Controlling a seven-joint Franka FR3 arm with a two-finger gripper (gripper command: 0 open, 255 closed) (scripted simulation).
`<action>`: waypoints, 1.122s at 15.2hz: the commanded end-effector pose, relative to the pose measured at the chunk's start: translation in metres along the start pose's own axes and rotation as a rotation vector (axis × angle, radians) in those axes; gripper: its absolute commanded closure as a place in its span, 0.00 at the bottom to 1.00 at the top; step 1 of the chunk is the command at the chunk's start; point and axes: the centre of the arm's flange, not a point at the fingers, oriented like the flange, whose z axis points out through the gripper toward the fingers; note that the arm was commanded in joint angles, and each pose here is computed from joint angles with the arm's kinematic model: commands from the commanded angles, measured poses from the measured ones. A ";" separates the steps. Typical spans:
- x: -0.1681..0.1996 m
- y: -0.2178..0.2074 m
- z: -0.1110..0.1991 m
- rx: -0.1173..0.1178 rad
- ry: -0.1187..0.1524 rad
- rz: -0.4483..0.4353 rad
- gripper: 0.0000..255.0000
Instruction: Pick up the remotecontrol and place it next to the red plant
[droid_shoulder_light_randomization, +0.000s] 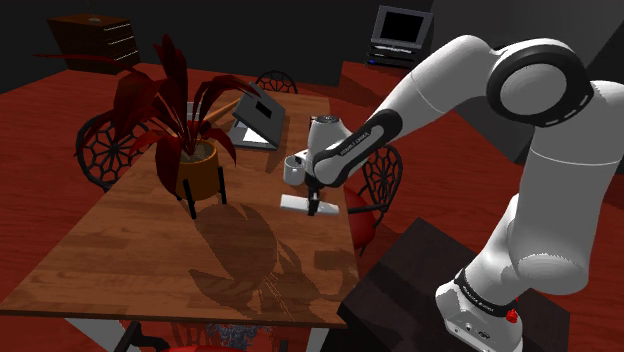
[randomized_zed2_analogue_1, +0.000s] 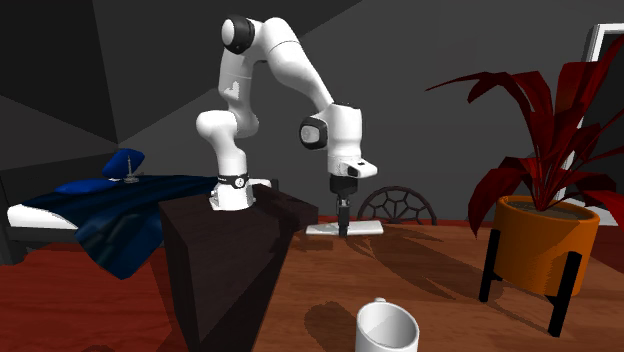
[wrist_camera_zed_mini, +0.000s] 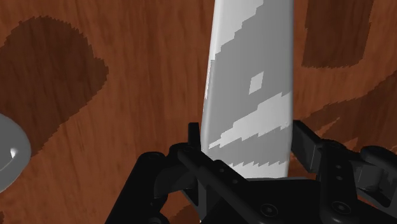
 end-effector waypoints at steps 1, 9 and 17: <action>0.000 0.000 0.011 0.000 0.001 0.000 1.00; 0.000 0.001 0.053 0.000 0.001 0.000 1.00; -0.001 0.001 0.095 0.000 0.001 0.000 1.00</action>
